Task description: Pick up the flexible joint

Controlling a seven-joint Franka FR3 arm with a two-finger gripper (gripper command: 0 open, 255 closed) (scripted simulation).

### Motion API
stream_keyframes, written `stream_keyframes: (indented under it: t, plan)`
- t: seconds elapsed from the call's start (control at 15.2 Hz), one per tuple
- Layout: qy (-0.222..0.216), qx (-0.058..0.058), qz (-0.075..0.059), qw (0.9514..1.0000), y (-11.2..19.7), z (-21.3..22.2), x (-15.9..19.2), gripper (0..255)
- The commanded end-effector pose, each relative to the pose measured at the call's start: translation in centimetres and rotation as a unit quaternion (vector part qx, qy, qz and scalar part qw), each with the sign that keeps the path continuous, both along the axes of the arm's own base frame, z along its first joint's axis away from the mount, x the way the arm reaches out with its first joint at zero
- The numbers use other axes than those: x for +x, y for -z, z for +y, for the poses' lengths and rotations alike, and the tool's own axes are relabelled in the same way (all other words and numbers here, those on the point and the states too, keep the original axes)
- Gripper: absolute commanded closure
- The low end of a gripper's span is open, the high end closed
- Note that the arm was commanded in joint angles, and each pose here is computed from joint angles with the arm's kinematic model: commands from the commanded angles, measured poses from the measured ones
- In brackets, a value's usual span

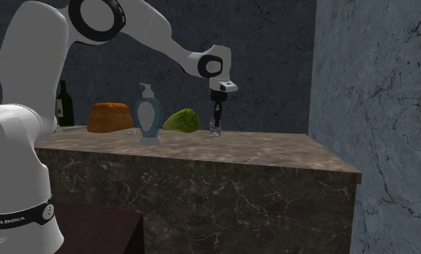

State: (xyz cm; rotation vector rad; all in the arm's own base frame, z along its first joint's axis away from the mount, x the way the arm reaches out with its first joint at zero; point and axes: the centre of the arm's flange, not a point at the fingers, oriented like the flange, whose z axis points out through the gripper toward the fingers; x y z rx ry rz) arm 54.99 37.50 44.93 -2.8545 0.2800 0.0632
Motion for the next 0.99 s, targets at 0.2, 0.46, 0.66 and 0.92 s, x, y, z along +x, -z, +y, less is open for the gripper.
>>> stream_keyframes:
  t: [0.2, 0.46, 0.66, 0.92]
  plan:
    - [0.000, 0.000, 0.000, 1.0000, -2.5, 0.0, 0.1, 255]
    - [0.000, 0.000, 0.000, 1.0000, -4.7, 0.0, 0.1, 255]
    - [0.000, 0.000, 0.000, 1.0000, -6.2, 0.0, 0.1, 255]
    - [0.000, 0.000, 0.000, 1.0000, -7.4, 0.0, 0.1, 255]
